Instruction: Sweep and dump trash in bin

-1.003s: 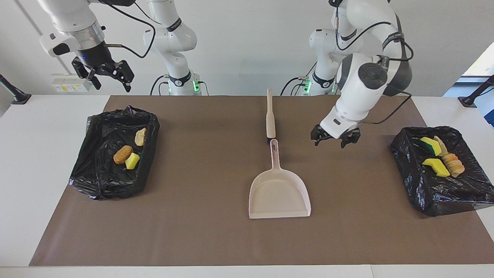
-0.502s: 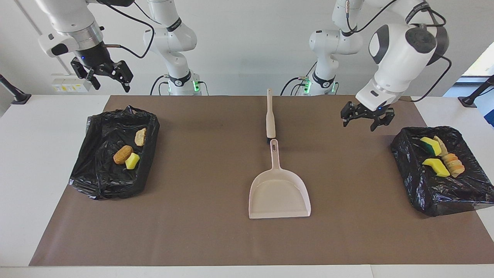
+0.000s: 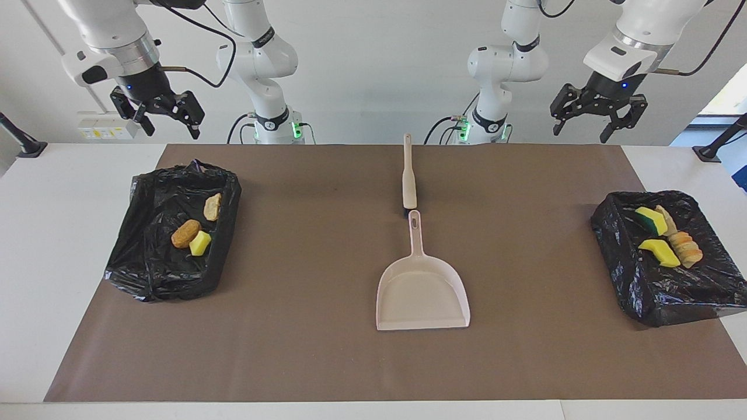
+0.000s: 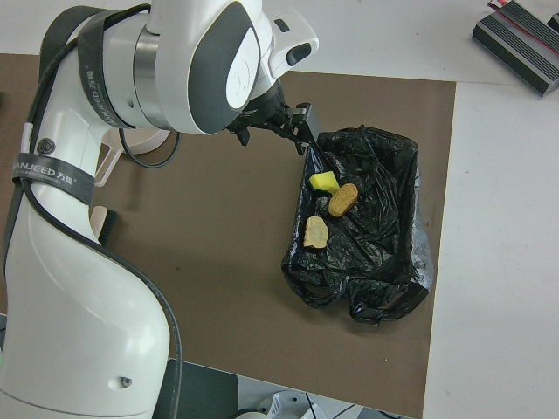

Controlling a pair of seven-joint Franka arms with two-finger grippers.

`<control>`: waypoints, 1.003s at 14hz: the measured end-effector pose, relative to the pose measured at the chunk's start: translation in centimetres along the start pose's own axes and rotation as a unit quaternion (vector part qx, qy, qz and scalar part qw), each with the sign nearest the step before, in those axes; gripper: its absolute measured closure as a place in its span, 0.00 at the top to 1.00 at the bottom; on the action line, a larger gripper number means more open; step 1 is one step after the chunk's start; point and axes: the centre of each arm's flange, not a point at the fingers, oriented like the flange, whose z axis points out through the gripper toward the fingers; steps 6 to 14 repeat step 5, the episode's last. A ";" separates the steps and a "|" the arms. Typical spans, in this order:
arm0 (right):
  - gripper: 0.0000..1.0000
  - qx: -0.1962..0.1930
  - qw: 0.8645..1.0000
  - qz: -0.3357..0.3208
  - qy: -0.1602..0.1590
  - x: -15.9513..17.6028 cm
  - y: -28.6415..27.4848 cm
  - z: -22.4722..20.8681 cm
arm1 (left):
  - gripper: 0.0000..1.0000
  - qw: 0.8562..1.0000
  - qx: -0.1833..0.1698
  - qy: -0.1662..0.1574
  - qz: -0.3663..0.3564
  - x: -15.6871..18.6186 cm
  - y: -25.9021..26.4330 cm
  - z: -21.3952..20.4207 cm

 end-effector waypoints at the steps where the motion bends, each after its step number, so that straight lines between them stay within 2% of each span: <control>1: 1.00 0.000 1.000 0.000 0.000 0.0 0.0 0.0 | 1.00 1.000 0.000 -0.001 -0.004 0.3 0.0 0.2; 5: 1.00 0.000 1.000 0.000 0.000 0.0 0.0 0.0 | 1.00 0.999 0.000 -0.006 -0.048 0.0 0.0 0.1; 14: 1.00 0.000 1.000 0.000 0.000 0.0 0.0 0.0 | 1.00 0.999 0.000 -0.006 -0.048 0.0 0.0 0.1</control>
